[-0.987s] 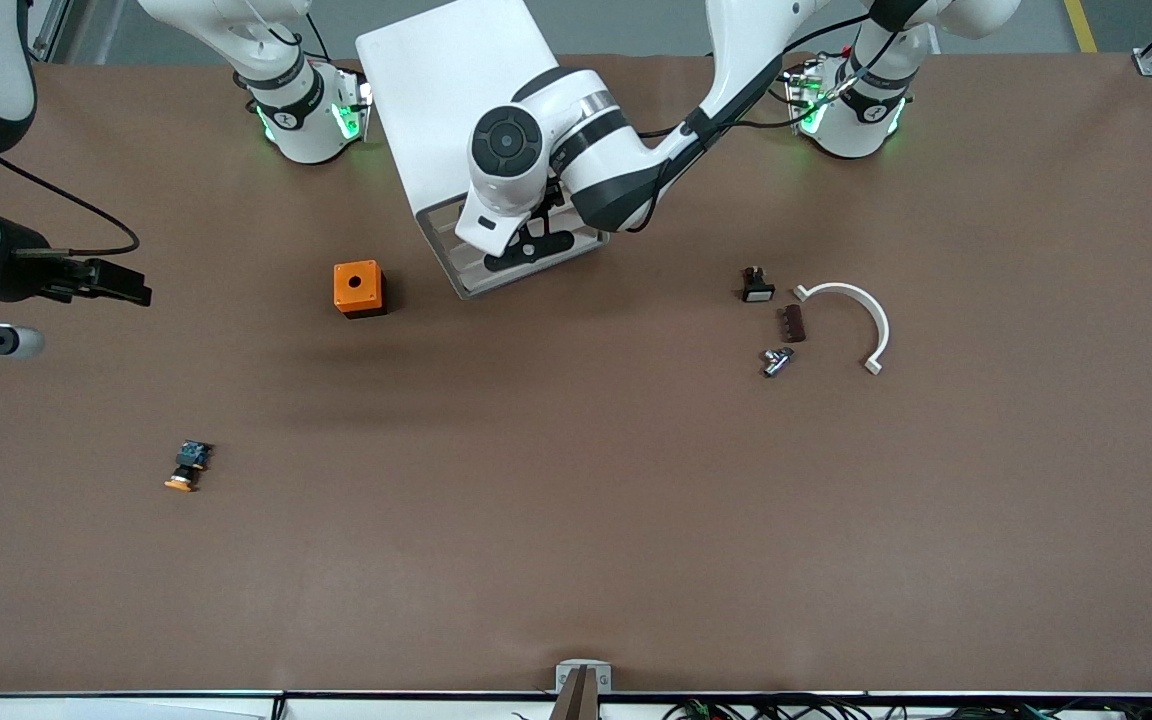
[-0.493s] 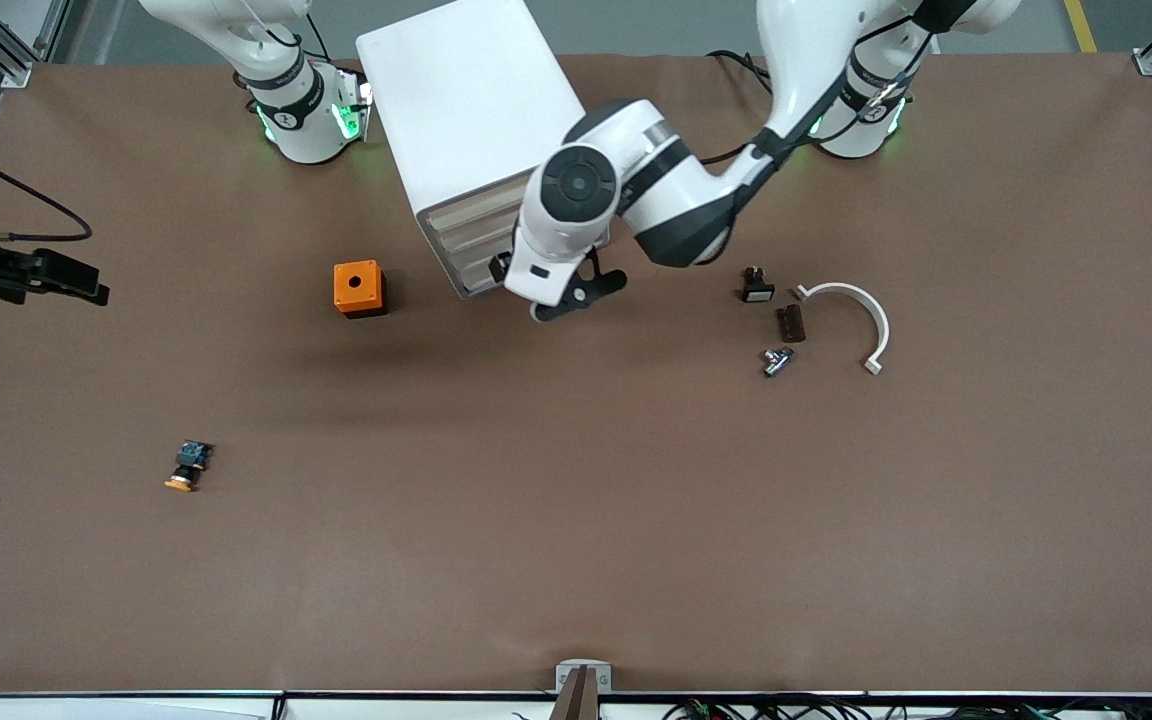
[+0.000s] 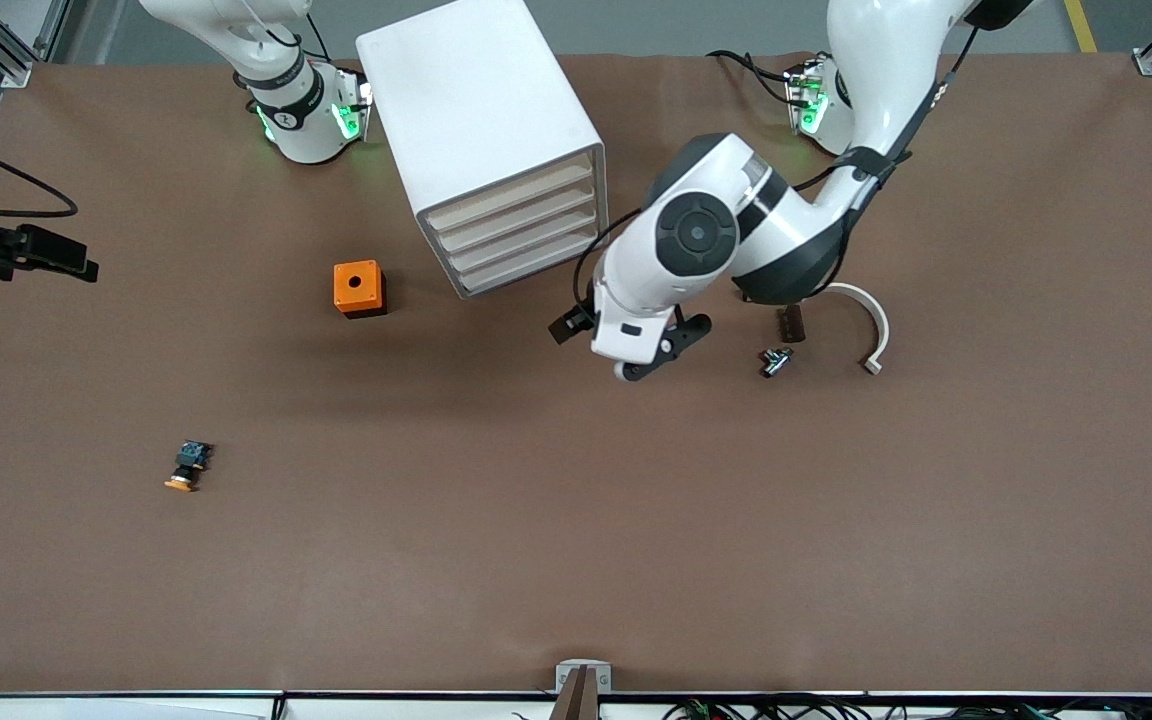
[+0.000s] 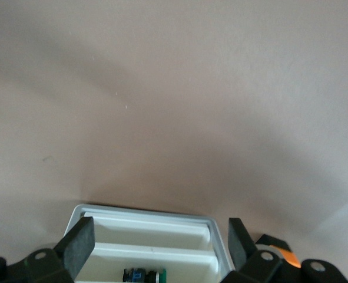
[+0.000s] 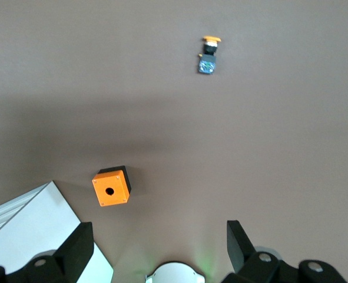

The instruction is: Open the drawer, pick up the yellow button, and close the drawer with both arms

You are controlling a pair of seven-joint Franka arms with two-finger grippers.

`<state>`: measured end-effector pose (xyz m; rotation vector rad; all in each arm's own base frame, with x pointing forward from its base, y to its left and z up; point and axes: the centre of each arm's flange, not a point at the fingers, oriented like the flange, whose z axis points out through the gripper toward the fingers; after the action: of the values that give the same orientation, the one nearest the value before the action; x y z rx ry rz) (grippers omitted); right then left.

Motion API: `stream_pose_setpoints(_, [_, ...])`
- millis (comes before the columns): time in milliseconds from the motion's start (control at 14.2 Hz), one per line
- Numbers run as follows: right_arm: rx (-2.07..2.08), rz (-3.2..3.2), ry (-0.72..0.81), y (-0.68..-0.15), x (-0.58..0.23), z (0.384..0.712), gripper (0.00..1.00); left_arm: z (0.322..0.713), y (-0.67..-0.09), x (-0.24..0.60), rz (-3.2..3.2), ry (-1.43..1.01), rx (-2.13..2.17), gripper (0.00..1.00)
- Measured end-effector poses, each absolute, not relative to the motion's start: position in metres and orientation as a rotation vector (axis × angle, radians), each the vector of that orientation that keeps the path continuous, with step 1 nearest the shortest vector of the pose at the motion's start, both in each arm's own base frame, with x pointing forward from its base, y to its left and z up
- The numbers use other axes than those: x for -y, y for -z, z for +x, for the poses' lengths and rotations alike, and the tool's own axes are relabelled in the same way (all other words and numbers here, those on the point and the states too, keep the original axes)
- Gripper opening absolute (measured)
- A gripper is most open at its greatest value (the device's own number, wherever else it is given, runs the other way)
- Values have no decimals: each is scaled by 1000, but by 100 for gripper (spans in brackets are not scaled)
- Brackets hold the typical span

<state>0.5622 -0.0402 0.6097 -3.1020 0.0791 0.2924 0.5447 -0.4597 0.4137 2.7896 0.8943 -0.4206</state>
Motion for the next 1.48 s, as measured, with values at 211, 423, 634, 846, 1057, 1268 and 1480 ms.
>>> stream_pose_setpoints(211, [-19,-3090,-300,-623,59,549,100,568,-419,430,2756,403,-962,100])
stream_pose_setpoints(423, [15,-3095,-242,-636,60,544,100,581,-431,411,2742,367,-957,100])
stream_pose_setpoints(634, [34,-3103,-183,-637,57,544,100,602,-454,365,2769,310,-843,100])
stream_pose_setpoints(846, [59,-3110,-117,-634,48,532,100,601,-483,309,2956,298,-574,100])
stream_pose_setpoints(1057, [70,-3109,-75,-636,43,514,100,599,-510,260,3049,306,-361,100])
stream_pose_setpoints(1268, [54,-3107,-62,-638,49,506,100,604,-525,206,3063,297,-271,100])
stream_pose_setpoints(1480, [52,-3107,-49,-640,49,505,100,605,-534,164,3069,280,-195,100])
